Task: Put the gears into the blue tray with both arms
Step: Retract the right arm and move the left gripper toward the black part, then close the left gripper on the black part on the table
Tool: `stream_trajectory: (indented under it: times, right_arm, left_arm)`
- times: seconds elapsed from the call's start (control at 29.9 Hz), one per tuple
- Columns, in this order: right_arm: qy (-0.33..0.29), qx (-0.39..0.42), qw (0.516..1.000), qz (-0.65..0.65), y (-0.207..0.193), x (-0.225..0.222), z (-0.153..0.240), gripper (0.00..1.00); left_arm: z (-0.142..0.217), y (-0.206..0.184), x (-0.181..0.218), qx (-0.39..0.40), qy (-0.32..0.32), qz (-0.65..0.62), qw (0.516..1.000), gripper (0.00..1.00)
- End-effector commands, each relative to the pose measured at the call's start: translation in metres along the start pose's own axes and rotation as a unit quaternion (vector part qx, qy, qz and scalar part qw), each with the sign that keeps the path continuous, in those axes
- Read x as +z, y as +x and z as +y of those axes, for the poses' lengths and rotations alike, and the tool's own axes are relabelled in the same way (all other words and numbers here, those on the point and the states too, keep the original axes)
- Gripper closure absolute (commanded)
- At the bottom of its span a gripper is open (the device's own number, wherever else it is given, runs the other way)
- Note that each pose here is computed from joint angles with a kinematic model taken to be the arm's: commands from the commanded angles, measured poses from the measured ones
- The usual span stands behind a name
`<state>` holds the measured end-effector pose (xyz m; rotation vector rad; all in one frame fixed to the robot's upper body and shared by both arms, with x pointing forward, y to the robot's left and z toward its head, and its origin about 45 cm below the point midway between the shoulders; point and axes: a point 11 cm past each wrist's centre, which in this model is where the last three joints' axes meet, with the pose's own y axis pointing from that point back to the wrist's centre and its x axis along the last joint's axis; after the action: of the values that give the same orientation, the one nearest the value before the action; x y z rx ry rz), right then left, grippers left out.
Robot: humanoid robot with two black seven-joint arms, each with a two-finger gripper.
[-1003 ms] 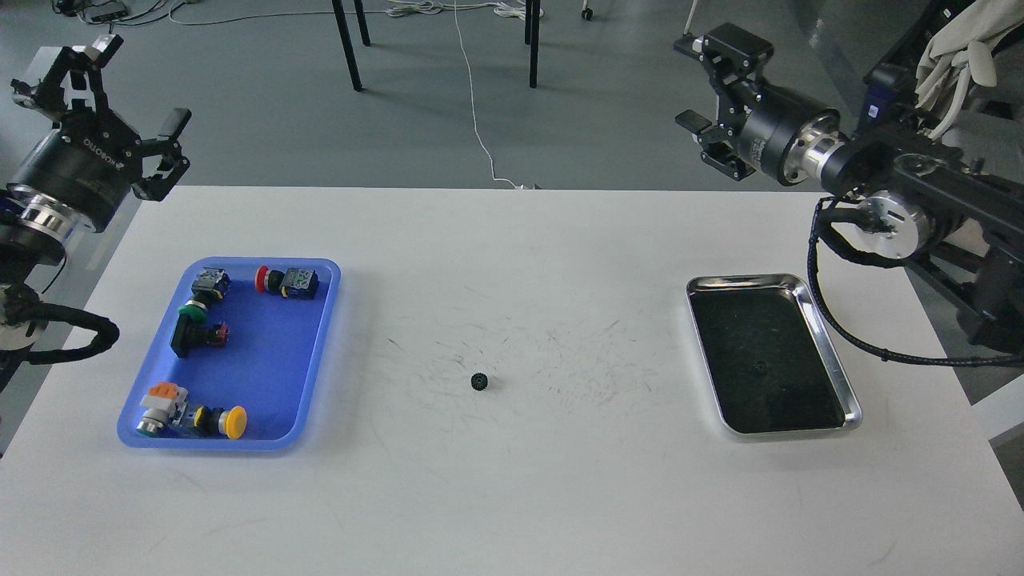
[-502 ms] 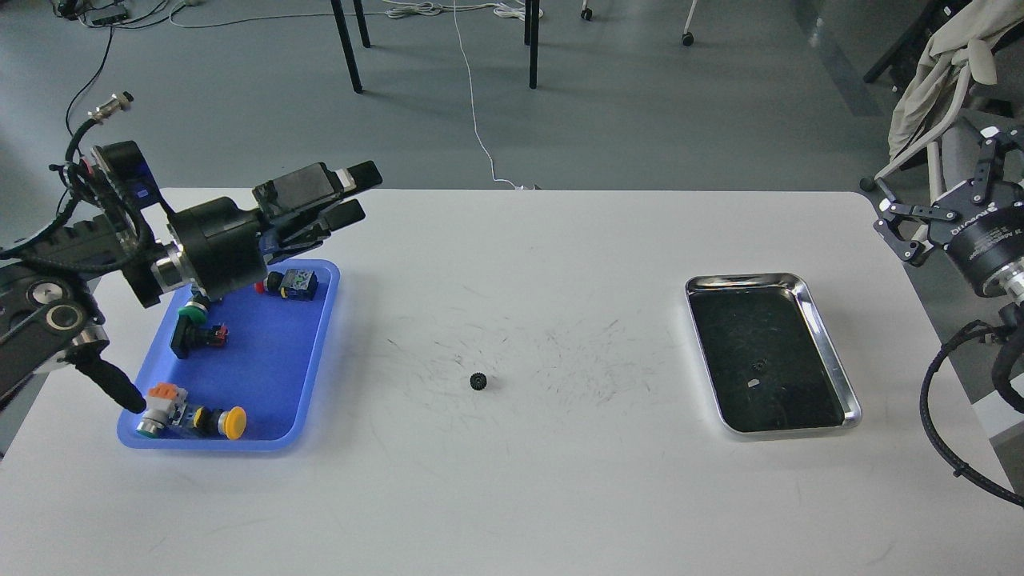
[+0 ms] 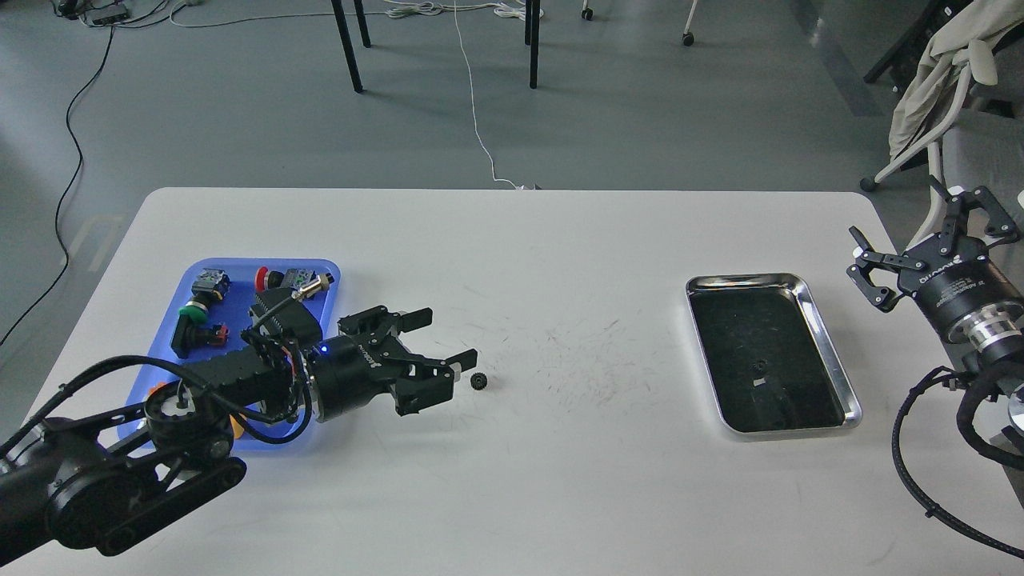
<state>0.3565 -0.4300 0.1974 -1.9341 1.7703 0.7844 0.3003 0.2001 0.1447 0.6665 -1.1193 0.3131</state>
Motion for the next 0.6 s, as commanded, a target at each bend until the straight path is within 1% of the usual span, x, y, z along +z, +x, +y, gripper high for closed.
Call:
stream_trajectory:
  times: [0.0,0.13,0.23,0.57]
  right_arm:
    - [-0.001,-0.002,1.0,0.001,-0.001,0.0,0.0,0.05]
    - [-0.003,-0.003,1.0,0.006,-0.001,0.001,0.0,0.05]
    - [-0.003,-0.003,1.0,0.006,-0.001,0.0,0.0,0.05]
    - [-0.003,-0.002,1.0,0.006,0.0,0.0,0.0,0.05]
  left_arm:
    - [-0.007,-0.016,-0.001,0.001,0.01,-0.026,1.0,0.02]
    - [-0.012,-0.034,-0.012,-0.009,0.04,-0.045,0.998,0.04]
    - [-0.017,-0.04,-0.016,-0.007,0.048,-0.05,0.998,0.05]
    - [-0.027,-0.065,-0.004,-0.008,0.052,-0.02,0.998,0.11]
